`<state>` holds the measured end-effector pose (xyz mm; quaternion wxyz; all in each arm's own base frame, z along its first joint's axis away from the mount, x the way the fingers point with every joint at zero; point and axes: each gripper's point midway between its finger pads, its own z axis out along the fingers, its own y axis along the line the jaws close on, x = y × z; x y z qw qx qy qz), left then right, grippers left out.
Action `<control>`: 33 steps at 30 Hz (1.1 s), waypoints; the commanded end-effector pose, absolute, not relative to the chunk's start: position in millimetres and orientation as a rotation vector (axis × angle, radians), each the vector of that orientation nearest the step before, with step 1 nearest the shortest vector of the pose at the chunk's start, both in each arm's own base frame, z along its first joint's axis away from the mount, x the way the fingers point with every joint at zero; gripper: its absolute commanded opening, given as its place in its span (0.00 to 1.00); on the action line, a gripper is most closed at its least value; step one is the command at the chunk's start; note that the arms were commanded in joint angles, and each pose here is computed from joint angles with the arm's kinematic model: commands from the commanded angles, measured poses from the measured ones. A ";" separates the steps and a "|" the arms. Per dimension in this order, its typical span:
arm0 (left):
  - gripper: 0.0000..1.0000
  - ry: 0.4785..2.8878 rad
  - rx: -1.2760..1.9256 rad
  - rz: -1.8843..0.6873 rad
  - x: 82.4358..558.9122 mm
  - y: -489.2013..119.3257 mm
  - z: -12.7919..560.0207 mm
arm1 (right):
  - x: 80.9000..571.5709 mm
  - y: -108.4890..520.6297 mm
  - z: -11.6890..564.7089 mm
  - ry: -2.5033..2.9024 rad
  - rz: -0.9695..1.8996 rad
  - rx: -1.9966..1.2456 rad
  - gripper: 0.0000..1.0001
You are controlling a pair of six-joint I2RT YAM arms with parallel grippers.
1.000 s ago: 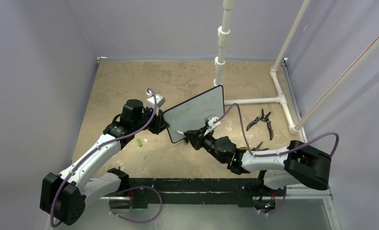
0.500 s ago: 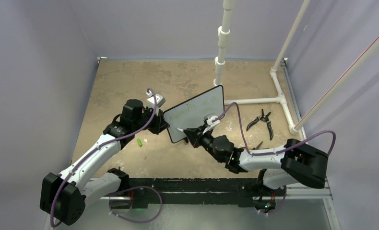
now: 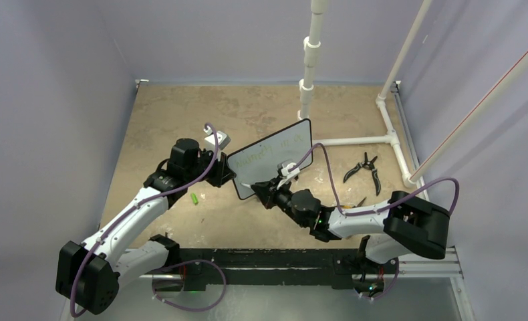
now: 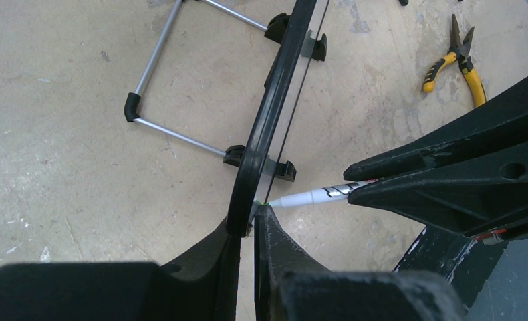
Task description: Write a sentence on the whiteboard
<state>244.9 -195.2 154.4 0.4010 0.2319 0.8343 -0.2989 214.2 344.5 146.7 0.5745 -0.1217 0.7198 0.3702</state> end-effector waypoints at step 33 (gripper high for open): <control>0.00 2.043 0.599 -0.747 251.6 -197.3 173.6 | 226.6 320.3 183.3 1.590 0.845 -0.135 0.00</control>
